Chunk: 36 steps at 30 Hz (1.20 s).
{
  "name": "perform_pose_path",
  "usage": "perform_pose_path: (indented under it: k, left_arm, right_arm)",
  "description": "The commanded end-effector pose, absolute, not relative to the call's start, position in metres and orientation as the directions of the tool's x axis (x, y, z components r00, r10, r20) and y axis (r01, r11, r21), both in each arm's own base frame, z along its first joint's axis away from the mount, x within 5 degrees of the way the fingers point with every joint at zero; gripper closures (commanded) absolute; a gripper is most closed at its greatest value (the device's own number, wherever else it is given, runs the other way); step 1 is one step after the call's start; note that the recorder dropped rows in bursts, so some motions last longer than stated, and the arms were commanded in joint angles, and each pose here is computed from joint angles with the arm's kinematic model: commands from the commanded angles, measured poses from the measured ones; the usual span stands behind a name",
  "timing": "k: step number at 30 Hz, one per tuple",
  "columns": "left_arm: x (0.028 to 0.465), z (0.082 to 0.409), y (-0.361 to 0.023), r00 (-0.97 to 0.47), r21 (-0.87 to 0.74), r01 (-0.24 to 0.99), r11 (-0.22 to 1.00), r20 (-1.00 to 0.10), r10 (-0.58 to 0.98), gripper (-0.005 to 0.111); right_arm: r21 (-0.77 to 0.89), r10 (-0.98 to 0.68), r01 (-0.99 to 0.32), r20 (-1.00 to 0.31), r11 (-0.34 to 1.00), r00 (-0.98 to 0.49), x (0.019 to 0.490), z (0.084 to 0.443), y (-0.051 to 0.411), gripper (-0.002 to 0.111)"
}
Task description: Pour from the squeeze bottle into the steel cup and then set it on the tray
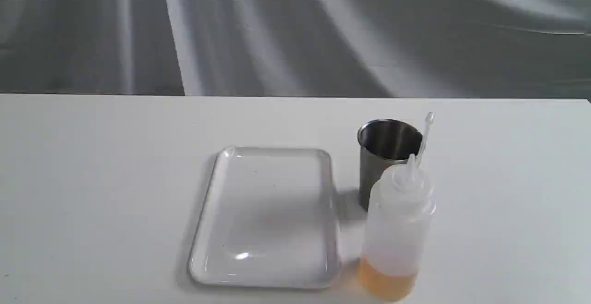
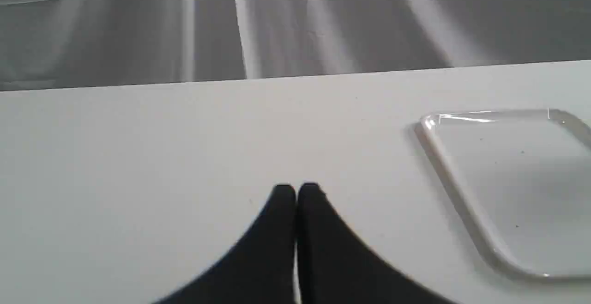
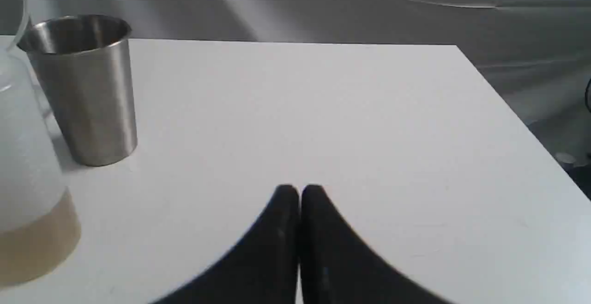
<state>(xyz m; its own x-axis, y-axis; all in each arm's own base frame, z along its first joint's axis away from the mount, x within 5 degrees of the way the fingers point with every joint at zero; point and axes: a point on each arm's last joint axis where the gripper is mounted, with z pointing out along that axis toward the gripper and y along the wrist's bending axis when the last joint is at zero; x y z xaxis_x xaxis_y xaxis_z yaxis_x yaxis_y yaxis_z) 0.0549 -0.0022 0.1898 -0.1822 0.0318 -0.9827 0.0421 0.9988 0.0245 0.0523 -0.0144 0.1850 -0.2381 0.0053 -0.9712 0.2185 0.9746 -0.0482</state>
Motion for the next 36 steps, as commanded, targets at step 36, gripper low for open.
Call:
perform_pose_path:
  k: [36]
  left_arm:
    - [0.055, 0.189, -0.003, -0.177, 0.021, 0.047, 0.999, -0.984, 0.029, 0.107]
  right_arm:
    - [-0.044, -0.096, 0.137, -0.911, 0.99, 0.4, 0.049, 0.243, -0.004, 0.108]
